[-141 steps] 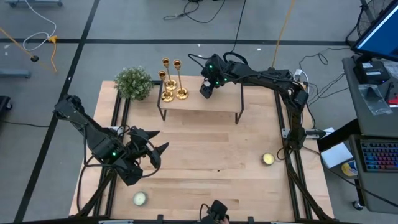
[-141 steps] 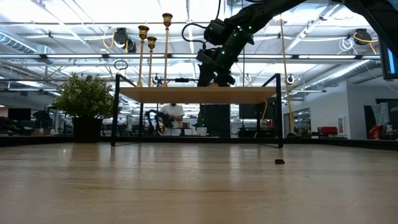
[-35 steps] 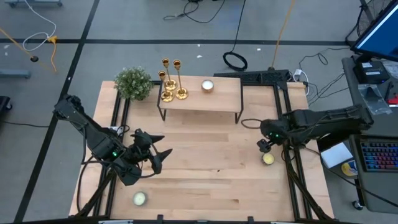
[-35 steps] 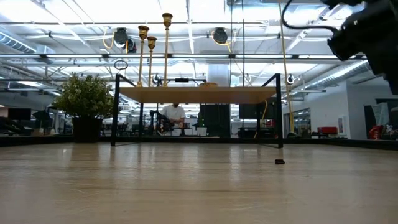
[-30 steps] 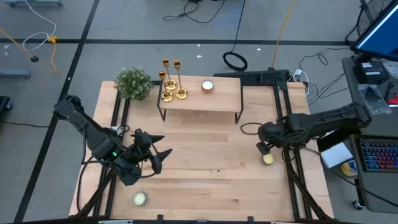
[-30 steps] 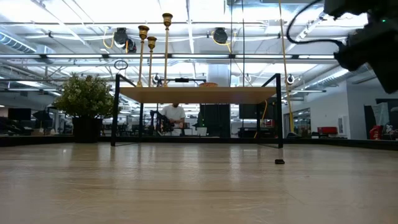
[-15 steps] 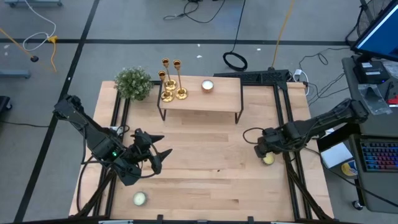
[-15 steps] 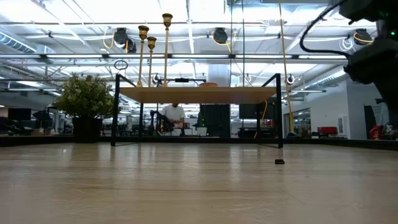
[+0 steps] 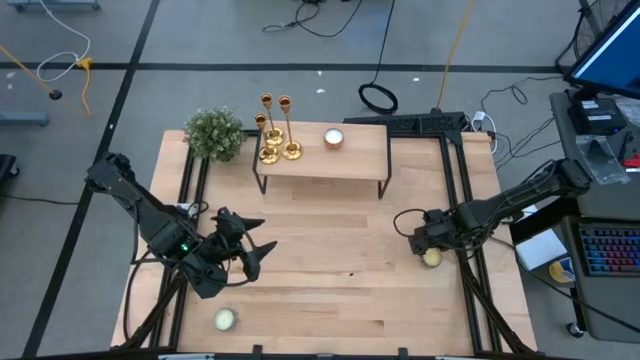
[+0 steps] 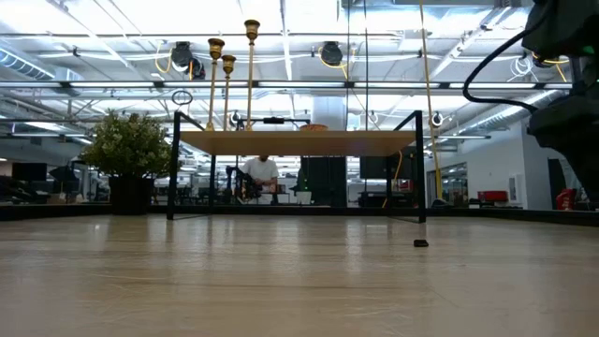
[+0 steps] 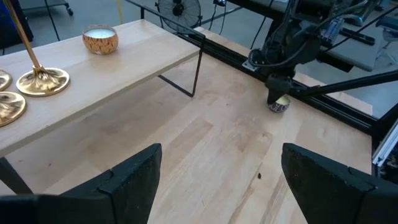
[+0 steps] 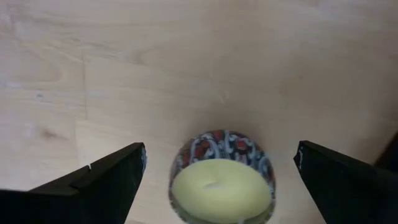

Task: Pick & Place candle stick holders
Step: Put the red scented candle on the shelf

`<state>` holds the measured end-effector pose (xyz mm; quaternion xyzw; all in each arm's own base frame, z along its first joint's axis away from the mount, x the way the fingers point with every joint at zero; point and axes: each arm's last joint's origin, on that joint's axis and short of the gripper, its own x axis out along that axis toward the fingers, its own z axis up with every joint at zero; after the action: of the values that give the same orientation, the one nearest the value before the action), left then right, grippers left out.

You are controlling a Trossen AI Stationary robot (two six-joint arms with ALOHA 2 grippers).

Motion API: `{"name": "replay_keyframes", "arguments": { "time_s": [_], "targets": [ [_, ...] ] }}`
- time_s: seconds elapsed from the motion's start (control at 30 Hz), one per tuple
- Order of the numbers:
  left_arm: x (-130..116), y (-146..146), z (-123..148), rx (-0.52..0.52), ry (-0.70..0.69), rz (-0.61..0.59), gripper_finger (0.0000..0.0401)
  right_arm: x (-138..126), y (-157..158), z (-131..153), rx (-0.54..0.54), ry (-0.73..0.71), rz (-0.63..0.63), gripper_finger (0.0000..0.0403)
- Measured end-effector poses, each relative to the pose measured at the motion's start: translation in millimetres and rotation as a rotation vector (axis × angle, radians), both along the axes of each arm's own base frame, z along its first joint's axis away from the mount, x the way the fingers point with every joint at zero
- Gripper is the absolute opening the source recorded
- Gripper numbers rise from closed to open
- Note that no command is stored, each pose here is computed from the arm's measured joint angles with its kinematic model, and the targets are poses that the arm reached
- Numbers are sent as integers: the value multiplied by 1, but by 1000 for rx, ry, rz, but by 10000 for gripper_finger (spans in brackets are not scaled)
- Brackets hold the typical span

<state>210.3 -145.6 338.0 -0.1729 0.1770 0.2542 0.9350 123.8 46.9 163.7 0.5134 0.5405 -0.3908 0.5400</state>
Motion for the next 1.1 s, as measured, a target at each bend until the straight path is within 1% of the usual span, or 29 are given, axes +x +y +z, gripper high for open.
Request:
{"name": "replay_keyframes", "arguments": {
  "time_s": [0.27,0.43,0.87,1.1],
  "targets": [
    [0,0,0,1,1,-1,326,3,1,0,-3,-32,27,397],
    [0,0,0,3,2,-2,326,3,1,0,-10,-39,78,397],
    [0,0,0,16,10,-8,326,2,1,1,-16,-47,156,396],
    [0,0,0,18,11,-9,326,2,1,1,1,-49,211,396]
  ]
}}
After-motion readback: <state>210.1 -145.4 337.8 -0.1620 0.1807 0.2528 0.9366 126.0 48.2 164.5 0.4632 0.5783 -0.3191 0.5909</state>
